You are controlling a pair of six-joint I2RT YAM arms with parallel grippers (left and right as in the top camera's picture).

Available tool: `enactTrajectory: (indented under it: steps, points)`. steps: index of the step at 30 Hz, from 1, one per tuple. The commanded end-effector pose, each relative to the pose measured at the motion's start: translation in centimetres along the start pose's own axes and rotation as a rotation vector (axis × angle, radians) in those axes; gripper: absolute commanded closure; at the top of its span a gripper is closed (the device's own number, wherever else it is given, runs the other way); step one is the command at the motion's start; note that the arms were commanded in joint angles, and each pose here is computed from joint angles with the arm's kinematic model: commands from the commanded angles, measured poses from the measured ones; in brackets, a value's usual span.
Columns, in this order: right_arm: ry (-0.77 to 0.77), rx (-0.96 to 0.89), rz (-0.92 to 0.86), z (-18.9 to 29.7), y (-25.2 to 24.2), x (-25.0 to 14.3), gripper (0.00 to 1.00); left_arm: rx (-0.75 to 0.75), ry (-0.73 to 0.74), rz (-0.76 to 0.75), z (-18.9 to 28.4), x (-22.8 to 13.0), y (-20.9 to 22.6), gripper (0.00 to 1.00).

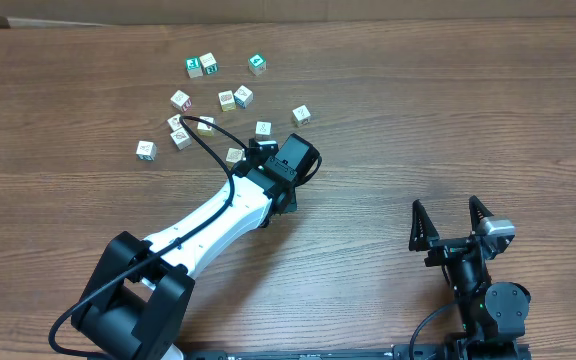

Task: Form a tower
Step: 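Keep the left gripper closed on the red-3 block atop the stack, then open the left gripper and retract the left arm to the left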

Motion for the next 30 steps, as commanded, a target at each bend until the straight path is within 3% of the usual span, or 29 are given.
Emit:
enactTrajectory:
  steps: [1, 9, 14, 19, 22, 26, 30]
  points:
    - [-0.005, 0.001, -0.003, 0.0, 0.0, -0.2, 0.0, -0.012, -0.023, 0.027, 0.6, 0.2, 0.1, 0.69]
    - [-0.005, 0.001, -0.003, 0.0, 0.0, -0.2, 0.0, -0.012, -0.023, 0.027, 0.6, 0.2, 0.1, 0.68]
    - [-0.005, 0.001, -0.003, 0.0, 0.0, -0.2, 0.0, -0.012, -0.023, 0.027, 0.6, 0.2, 0.1, 0.61]
    - [-0.005, 0.001, -0.003, 0.0, 0.0, -0.2, 0.0, -0.012, -0.023, 0.026, 0.6, 0.2, 0.2, 0.46]
    - [-0.005, 0.001, -0.003, 0.0, 0.0, -0.2, 0.0, -0.016, -0.032, 0.028, 0.8, 0.5, 0.0, 0.44]
    - [-0.005, 0.001, -0.003, 0.0, 0.0, -0.2, 0.0, -0.063, -0.097, -0.024, 2.6, 3.5, -0.8, 0.43]
    - [-0.005, 0.001, -0.003, 0.0, 0.0, -0.2, 0.0, -0.13, -0.183, -0.023, 7.0, 9.1, -1.6, 0.32]
Point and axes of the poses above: each gripper's point midway between its finger pads, its own z axis back along the fingers, its own y axis along the line the jaws close on, x = y × z, the point moved 7 cm from there along z, back along the fingers, and after that the axes turned 15 degrees about z, right-handed, at the moved point
